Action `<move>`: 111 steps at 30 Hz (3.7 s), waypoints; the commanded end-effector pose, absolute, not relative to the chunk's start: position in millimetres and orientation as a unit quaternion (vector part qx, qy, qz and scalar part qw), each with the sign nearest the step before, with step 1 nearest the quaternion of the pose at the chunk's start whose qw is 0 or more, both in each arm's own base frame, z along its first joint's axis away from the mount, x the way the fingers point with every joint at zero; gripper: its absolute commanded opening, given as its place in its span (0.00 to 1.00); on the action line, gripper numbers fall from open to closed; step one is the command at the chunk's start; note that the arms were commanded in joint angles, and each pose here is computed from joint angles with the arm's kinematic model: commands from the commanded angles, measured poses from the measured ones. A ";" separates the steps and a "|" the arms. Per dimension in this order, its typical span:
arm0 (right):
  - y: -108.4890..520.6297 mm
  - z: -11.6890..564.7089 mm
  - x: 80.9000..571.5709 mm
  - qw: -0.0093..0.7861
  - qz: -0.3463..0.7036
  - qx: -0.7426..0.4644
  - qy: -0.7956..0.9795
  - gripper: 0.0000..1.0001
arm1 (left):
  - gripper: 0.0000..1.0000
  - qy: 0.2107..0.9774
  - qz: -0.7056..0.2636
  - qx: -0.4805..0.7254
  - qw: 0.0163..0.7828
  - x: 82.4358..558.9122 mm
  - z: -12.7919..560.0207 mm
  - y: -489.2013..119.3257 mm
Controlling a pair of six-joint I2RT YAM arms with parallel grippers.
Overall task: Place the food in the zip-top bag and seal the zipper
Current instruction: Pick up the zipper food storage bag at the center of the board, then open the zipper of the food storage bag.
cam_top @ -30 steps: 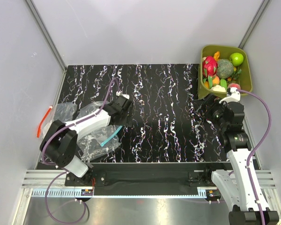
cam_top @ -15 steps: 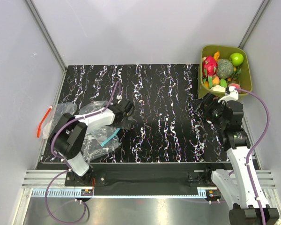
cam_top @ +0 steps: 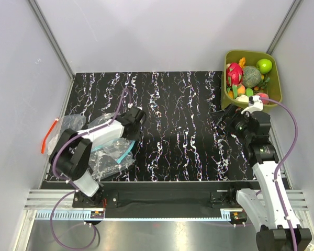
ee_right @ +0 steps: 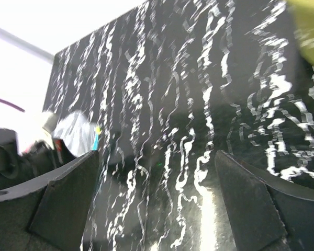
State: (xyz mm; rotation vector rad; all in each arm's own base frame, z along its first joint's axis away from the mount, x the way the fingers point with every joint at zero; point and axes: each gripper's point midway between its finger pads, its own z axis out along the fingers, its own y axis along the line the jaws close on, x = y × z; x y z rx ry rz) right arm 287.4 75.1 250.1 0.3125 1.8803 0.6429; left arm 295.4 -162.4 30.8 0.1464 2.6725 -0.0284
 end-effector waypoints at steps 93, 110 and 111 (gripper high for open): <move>276.5 174.9 320.8 0.396 0.412 -0.040 0.820 0.48 | 0.00 0.865 -0.330 0.124 0.358 312.2 232.7 -333.6; 263.0 168.5 335.3 0.406 0.358 -0.003 0.841 0.15 | 0.00 0.878 -0.291 0.137 0.356 308.5 238.6 -318.3; 261.5 170.6 335.0 0.408 0.355 -0.003 0.841 0.12 | 0.00 0.885 -0.268 0.135 0.357 310.8 236.6 -312.4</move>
